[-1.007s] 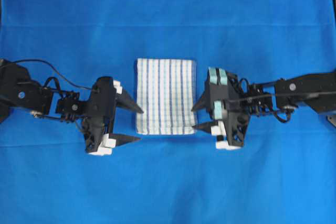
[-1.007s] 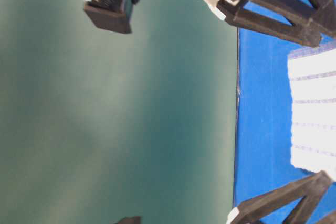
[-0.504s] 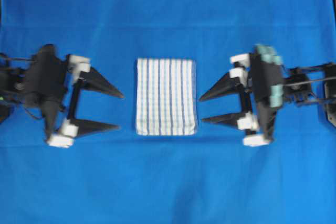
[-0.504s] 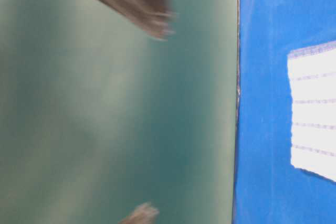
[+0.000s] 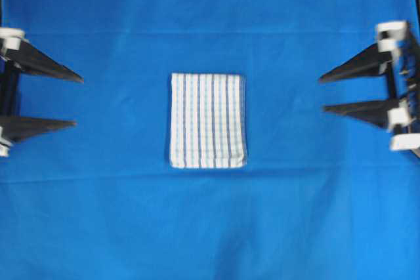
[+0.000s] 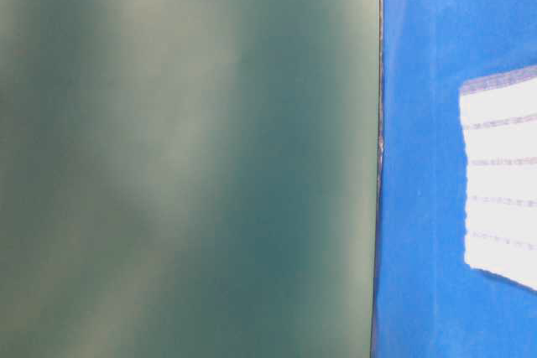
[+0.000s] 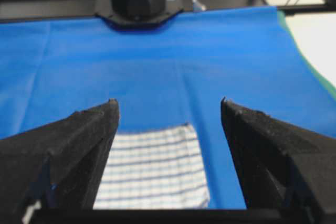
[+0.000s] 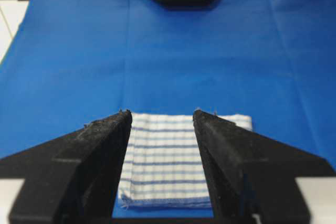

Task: Fold a vertical towel.

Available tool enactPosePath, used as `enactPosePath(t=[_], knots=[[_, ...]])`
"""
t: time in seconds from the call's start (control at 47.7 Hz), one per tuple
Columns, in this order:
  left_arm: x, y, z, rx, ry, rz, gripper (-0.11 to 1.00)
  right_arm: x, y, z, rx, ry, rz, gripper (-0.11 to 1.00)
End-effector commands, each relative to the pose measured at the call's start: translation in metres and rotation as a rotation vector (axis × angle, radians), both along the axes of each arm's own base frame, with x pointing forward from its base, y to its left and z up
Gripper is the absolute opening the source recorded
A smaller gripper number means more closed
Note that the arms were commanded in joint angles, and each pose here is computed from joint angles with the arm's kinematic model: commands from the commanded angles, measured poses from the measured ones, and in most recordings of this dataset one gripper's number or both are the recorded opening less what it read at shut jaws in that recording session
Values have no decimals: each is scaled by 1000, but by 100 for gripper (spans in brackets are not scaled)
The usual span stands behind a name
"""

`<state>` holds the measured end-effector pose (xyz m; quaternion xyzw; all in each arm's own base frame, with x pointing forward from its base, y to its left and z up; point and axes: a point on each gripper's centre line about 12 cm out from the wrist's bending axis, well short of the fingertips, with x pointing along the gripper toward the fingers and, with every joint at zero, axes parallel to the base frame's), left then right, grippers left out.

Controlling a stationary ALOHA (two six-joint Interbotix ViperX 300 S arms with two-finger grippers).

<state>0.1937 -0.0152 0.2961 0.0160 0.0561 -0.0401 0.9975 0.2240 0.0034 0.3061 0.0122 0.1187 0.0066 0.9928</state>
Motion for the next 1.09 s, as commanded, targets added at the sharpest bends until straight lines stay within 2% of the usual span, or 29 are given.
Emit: enactPosePath(t=[0.0, 0.231, 0.399, 0.546, 0.755, 1.07], knots=[[-12, 2, 5, -1, -31, 7, 74, -12, -2, 4, -6, -28, -7, 56], [-41, 4, -12, -3, -63, 7, 74, -44, -3, -17, -7, -71, -15, 56], [-49, 5, -30, -13, -25, 10, 74, -58, -6, -34, 4, -98, -34, 56], [-50, 7, -49, -22, 15, 24, 74, -61, -11, -58, 12, -54, -68, 56], [-50, 11, -65, -57, 21, 59, 73, -63, -16, -91, 73, -22, -111, 56], [-50, 13, -66, -55, 23, 67, 73, -61, -16, -99, 88, -9, -119, 56]])
